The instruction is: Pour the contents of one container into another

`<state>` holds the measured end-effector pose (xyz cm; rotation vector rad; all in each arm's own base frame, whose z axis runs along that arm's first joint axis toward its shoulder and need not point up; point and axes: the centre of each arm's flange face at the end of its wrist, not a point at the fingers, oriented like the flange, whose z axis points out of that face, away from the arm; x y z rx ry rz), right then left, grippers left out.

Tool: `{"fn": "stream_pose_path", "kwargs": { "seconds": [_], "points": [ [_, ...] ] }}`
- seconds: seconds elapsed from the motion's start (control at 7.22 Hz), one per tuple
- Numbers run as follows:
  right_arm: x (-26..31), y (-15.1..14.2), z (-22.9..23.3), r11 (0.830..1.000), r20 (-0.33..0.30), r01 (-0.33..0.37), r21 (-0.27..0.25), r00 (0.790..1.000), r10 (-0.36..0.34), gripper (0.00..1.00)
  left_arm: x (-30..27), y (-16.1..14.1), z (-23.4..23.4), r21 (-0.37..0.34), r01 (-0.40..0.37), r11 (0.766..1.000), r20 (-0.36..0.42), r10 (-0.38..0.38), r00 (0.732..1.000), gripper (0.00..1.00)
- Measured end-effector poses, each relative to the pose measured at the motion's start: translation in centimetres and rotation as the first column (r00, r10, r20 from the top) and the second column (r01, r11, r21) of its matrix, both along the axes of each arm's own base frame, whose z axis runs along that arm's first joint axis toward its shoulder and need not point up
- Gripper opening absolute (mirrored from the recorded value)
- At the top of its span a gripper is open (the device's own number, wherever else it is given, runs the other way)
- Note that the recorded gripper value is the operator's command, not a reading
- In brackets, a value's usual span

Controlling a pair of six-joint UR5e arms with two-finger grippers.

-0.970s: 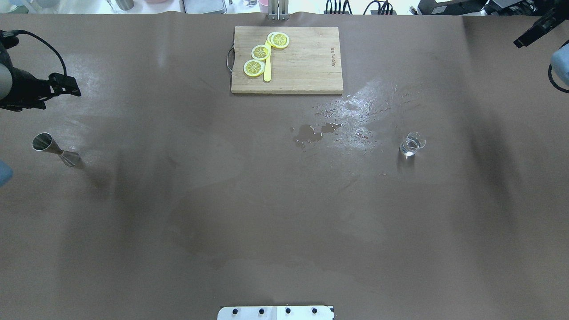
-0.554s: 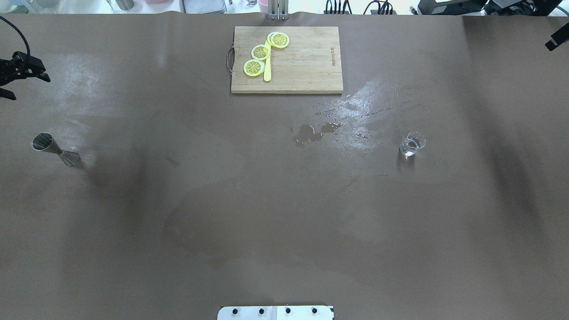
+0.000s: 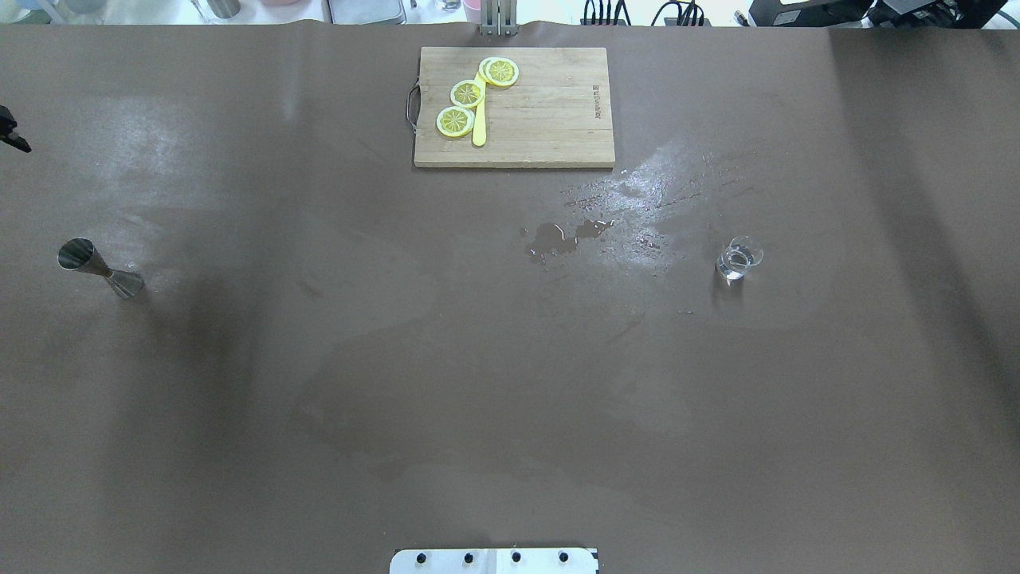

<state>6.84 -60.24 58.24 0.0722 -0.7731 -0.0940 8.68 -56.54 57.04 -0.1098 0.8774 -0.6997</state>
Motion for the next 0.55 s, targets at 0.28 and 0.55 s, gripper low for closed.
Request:
{"fn": "stream_pose_path", "kwargs": {
  "seconds": [0.28,0.55],
  "points": [
    [2.6,3.9,3.2,0.998,0.028,-0.041,-0.038,0.999,0.042,1.0,-1.9,2.6,3.0,-0.042,-0.032,0.999,-0.043,0.03,0.999,0.99],
    [3.4,6.5,4.6,0.998,0.011,-0.048,-0.037,0.999,0.048,1.0,-4.0,5.0,5.8,0.033,-0.131,0.991,-0.041,0.132,0.99,0.99]
  ]
}}
